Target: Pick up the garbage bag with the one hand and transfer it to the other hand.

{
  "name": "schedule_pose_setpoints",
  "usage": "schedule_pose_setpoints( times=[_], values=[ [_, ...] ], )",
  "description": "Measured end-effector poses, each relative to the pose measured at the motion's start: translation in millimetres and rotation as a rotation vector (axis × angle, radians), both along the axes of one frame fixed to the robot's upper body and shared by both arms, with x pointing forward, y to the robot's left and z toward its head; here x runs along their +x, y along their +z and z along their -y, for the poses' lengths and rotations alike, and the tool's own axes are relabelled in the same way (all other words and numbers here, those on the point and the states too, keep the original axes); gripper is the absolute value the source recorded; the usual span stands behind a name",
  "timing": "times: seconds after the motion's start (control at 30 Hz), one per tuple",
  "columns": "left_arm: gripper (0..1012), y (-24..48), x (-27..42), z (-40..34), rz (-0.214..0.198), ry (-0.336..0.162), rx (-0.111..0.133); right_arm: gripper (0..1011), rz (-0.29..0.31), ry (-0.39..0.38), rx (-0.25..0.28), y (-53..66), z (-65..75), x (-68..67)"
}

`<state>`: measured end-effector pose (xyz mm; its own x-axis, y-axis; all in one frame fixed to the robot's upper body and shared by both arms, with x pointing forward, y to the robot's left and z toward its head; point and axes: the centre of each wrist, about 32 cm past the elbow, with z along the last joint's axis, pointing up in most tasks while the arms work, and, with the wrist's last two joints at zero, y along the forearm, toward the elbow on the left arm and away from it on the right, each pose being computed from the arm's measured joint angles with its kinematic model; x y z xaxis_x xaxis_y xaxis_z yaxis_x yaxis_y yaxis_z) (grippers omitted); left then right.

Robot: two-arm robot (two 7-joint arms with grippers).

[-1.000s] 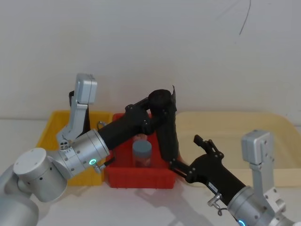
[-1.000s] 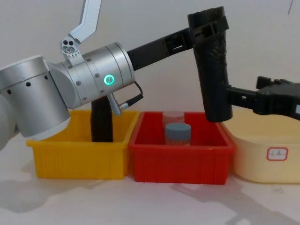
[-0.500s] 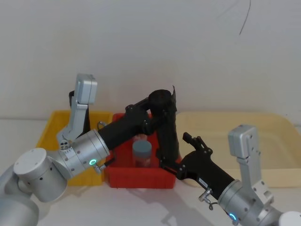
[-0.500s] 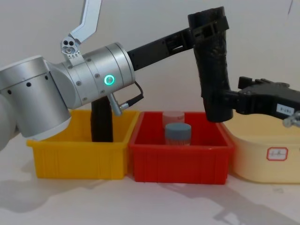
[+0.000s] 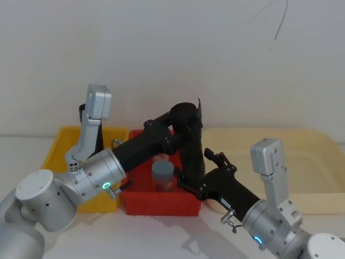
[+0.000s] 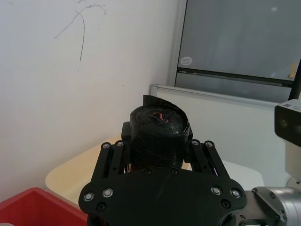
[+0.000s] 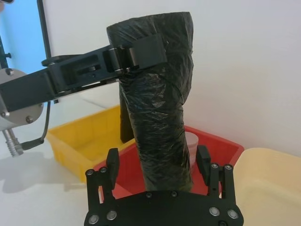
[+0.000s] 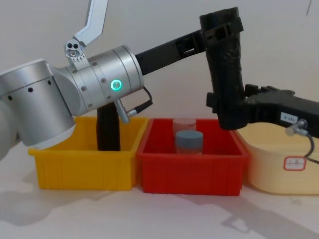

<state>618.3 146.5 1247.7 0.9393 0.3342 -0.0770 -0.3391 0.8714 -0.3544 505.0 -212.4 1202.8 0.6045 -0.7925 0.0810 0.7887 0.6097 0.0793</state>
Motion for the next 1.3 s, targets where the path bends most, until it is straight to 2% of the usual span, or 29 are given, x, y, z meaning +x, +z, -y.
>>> schedule_pose_setpoints(
  times=[0.13,0.27,0.3,0.63,0.73,0.87,1.3],
  values=[
    [564,0.0,0.0,0.0,0.000,0.000,0.000,991,0.000,-0.003,0.001,-0.6,-2.1,4.2],
    [564,0.0,0.0,0.0,0.000,0.000,0.000,889,0.004,-0.010,0.005,-1.1,-4.6,8.4],
    [564,0.0,0.0,0.0,0.000,0.000,0.000,889,0.004,-0.010,0.005,-1.1,-4.6,8.4],
    [564,0.0,0.0,0.0,0.000,0.000,0.000,578,0.018,-0.032,0.023,-1.0,-9.1,14.8],
    [564,0.0,0.0,0.0,0.000,0.000,0.000,538,0.021,-0.035,0.026,-1.0,-9.8,15.8],
    [564,0.1,0.0,0.0,0.001,0.000,0.000,533,0.026,-0.038,0.028,-0.6,-10.2,17.1],
    [902,0.0,0.0,0.0,0.001,0.000,0.000,531,0.048,-0.045,0.034,5.7,-11.4,20.9]
  ],
)
